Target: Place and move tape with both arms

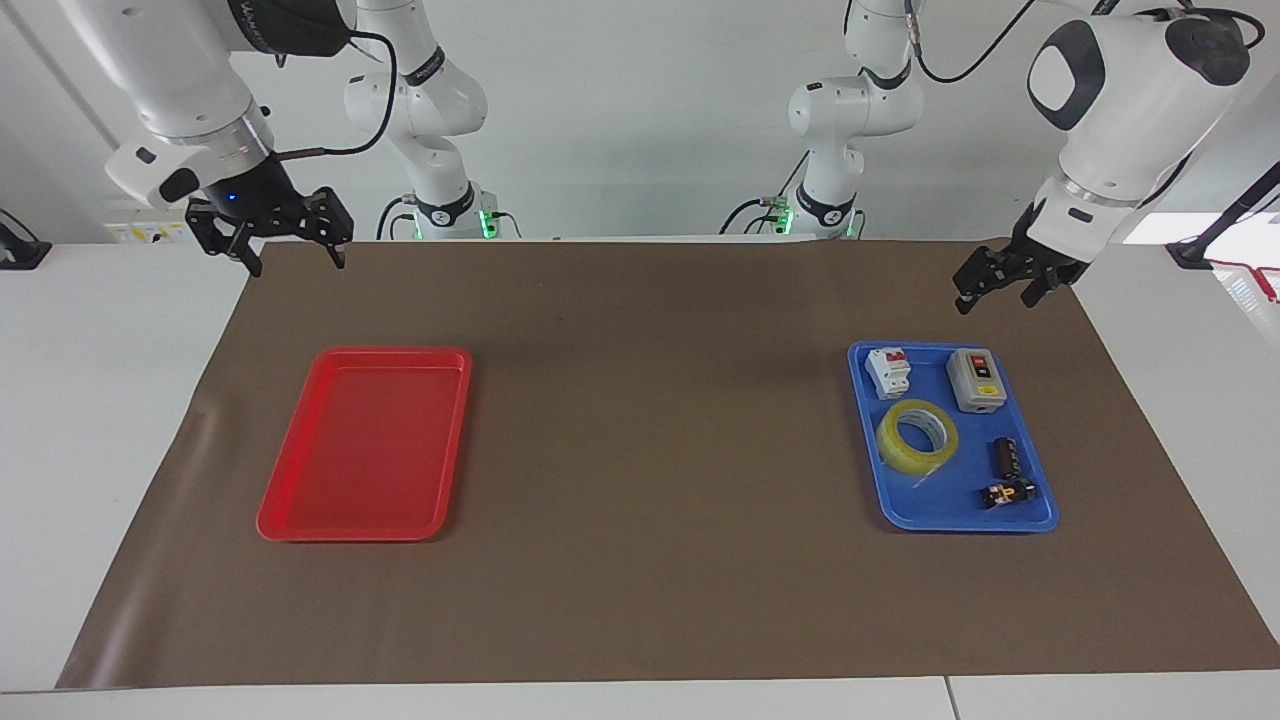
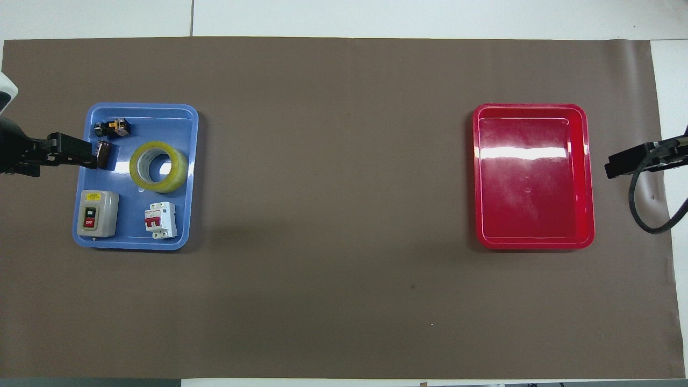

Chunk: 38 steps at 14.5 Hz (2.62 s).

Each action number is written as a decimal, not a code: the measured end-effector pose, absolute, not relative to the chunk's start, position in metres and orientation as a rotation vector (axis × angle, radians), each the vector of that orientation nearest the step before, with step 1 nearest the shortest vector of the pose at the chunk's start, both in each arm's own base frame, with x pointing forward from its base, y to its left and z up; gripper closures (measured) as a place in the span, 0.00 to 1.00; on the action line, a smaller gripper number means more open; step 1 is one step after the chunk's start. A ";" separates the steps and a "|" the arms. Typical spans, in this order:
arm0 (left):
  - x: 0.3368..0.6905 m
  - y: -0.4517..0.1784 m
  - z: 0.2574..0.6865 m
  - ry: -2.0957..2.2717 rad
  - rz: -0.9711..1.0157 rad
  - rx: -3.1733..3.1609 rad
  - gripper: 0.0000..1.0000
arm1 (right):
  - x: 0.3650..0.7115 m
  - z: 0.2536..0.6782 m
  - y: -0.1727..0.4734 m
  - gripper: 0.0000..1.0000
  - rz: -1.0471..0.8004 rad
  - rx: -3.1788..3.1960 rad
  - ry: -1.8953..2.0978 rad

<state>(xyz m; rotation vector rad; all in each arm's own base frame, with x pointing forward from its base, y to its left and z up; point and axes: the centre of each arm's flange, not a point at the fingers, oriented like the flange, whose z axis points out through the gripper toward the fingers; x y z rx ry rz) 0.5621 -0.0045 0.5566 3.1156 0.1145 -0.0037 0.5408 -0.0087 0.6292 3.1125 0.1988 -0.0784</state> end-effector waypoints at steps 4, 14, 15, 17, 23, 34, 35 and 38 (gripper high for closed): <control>0.579 0.009 0.514 0.150 -0.020 3.111 0.00 | 0.541 0.629 -0.009 0.00 -0.078 3.112 0.199; 0.600 0.005 0.381 0.147 0.041 3.104 0.00 | 0.541 0.629 -0.009 0.00 -0.078 3.112 0.199; 0.600 0.006 0.382 0.148 0.049 3.104 0.00 | 0.541 0.629 -0.009 0.00 -0.078 3.112 0.199; 0.602 0.007 0.383 0.151 0.076 3.103 0.00 | 0.541 0.629 -0.009 0.00 -0.078 3.112 0.199; 0.602 0.010 0.336 0.163 0.058 3.102 0.00 | 0.541 0.629 -0.009 0.00 -0.078 3.112 0.199; 0.608 0.006 0.346 0.151 -0.061 3.102 0.79 | 0.541 0.629 -0.009 0.00 -0.078 3.112 0.199; 0.616 0.003 0.370 0.144 -0.093 3.101 0.79 | 0.541 0.629 -0.009 0.00 -0.078 3.112 0.199; 0.635 -0.050 0.452 0.196 -0.170 3.104 0.79 | 0.541 0.629 -0.009 0.00 -0.078 3.112 0.199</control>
